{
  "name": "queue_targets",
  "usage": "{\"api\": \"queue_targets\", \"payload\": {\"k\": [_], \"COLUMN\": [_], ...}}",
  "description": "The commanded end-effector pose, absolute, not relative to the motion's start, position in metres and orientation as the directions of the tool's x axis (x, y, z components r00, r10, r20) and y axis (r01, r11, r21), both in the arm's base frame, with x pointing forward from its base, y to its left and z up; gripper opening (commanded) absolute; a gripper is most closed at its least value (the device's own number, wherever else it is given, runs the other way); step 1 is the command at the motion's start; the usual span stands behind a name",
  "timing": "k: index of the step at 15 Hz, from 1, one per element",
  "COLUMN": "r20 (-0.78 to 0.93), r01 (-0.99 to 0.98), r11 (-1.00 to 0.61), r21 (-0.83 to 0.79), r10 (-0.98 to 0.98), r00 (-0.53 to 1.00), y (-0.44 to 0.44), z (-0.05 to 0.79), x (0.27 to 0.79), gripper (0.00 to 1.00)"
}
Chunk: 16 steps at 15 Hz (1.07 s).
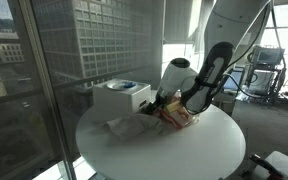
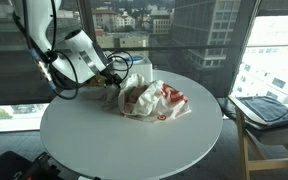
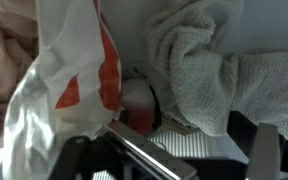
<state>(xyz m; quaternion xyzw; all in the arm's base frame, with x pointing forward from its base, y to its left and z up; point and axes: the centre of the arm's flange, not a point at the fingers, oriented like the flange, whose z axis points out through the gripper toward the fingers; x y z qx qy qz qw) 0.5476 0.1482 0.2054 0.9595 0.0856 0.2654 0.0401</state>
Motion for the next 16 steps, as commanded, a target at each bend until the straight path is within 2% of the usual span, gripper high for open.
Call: {"api": "queue_targets", "payload": {"k": [1, 6, 7, 8, 16], "r20": [0.513, 0.423, 0.421, 0.418, 0.368], "r01": [0.066, 0.056, 0.059, 0.054, 0.037], "r11": [-0.997, -0.994, -0.993, -0.993, -0.997], "r21": [0.033, -0.097, -0.105, -0.104, -0.074], "r10": [0.074, 0.01, 0.01, 0.006, 0.007], "r00": [0.855, 0.906, 0.907, 0.909, 0.93], "y": [0.135, 0.152, 0.154, 0.156, 0.164], "z": [0.168, 0.149, 0.147, 0.146, 0.157], "x": [0.585, 0.575, 0.573, 0.572, 0.563], "gripper": [1.0, 1.0, 0.75, 0.74, 0.12]}}
